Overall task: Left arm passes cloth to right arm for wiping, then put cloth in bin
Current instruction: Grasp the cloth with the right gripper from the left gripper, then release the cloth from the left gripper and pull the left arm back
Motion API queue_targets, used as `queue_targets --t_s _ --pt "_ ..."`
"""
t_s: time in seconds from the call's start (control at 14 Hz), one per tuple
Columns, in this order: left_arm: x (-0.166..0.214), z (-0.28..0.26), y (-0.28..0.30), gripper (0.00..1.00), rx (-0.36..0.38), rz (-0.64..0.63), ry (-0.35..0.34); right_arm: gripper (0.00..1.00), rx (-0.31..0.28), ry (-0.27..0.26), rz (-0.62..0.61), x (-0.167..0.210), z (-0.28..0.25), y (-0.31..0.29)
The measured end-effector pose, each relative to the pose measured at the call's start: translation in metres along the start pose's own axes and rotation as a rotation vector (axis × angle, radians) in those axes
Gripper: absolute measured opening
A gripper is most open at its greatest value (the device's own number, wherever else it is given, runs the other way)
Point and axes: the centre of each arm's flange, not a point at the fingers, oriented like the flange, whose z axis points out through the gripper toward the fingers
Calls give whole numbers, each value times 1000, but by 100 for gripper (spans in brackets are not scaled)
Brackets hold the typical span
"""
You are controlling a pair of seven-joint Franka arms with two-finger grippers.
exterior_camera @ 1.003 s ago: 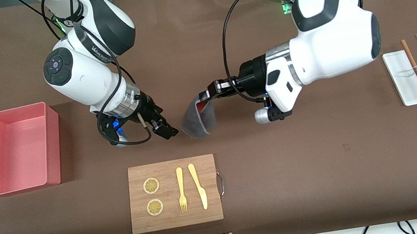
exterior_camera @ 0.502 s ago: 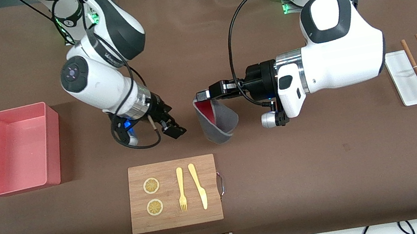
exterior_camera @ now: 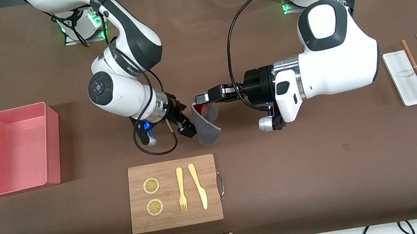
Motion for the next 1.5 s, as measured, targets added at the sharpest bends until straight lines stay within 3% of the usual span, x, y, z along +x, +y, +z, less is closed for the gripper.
queue_targets --t_s 0.29,0.64,0.79,1.15,1.5 --pt "0 0 -1 2 1 -1 -2 100 10 -8 5 1 3 -1" --pt "-1 3 -3 2 8 -5 -20 100 101 15 -35 50 -51 -21" --pt "-4 5 -4 2 14 -3 -44 100 110 14 -34 52 -54 -23" --pt "-8 7 -2 2 16 3 -61 100 70 -2 -52 34 -11 -18" --pt "-10 5 1 2 14 8 -59 96 19 -54 -53 4 37 -7"
